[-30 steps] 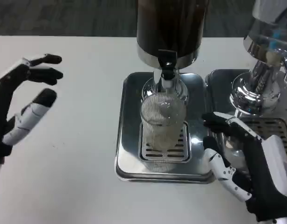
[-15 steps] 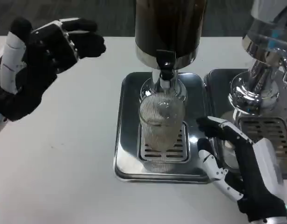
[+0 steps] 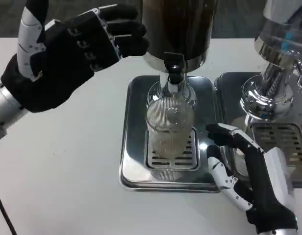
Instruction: Grasp the cup under the faucet to collect the drink, then remove the cup.
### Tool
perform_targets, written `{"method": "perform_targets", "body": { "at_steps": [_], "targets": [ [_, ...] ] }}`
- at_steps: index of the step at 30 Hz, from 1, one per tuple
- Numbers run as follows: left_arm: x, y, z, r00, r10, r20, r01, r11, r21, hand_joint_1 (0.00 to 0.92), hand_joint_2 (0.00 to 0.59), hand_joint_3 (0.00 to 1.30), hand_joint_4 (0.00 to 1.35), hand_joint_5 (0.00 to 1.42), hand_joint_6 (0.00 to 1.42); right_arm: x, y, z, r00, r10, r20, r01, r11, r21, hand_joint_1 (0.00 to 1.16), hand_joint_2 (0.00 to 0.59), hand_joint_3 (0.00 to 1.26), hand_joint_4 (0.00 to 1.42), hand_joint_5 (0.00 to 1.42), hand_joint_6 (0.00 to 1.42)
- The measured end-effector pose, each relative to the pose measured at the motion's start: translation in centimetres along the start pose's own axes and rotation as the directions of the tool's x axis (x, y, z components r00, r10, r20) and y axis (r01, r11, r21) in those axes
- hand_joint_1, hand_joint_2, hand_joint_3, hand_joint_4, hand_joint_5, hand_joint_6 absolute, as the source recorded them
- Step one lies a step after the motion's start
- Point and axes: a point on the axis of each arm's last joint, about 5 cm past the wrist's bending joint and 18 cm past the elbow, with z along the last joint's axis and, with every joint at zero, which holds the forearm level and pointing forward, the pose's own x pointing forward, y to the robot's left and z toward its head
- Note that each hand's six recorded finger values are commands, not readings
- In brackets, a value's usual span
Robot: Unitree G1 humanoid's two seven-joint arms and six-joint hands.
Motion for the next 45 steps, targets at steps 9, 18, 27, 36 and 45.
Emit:
{"method": "perform_targets", "body": {
  "at_steps": [9, 18, 27, 36, 45],
  "targets": [
    [2.1, 0.1, -1.00, 0.999, -0.029, -0.031, 0.028, 0.999, -0.018, 0.000, 0.127, 0.26, 0.20, 0.24, 0.10, -0.1, 0.40, -0.01, 1.0000, -0.008, -0.006, 0.008, 1.000, 0.012, 0.31, 0.429, 0.40, 0.41, 0.42, 0.29],
    [4.2, -0.1, -2.80, 0.995, -0.076, -0.065, 0.072, 0.995, -0.063, 0.000, 0.126, 0.24, 0.17, 0.22, 0.03, -0.1, 0.68, 0.04, 0.9998, -0.019, -0.006, 0.019, 1.000, 0.020, 0.31, 0.430, 0.40, 0.42, 0.42, 0.27],
    [4.9, -0.1, -3.09, 0.994, -0.080, -0.073, 0.075, 0.995, -0.062, 0.000, 0.121, 0.23, 0.16, 0.20, 0.02, -0.4, 0.69, -0.01, 0.9993, -0.035, -0.016, 0.035, 0.999, 0.019, 0.31, 0.430, 0.40, 0.42, 0.42, 0.27],
    [5.3, -0.1, -3.51, 0.993, -0.087, -0.080, 0.082, 0.994, -0.073, 0.000, 0.117, 0.22, 0.15, 0.19, 0.04, -0.4, 0.73, 0.00, 0.9987, -0.049, -0.017, 0.049, 0.999, 0.020, 0.30, 0.437, 0.40, 0.42, 0.42, 0.27],
    [5.8, -0.4, -4.17, 0.987, -0.106, -0.117, 0.099, 0.993, -0.058, 0.000, 0.117, 0.21, 0.15, 0.19, 0.04, -0.5, 0.75, -0.04, 0.9981, -0.058, -0.021, 0.058, 0.998, 0.020, 0.30, 0.438, 0.40, 0.42, 0.42, 0.27]
  ]
}}
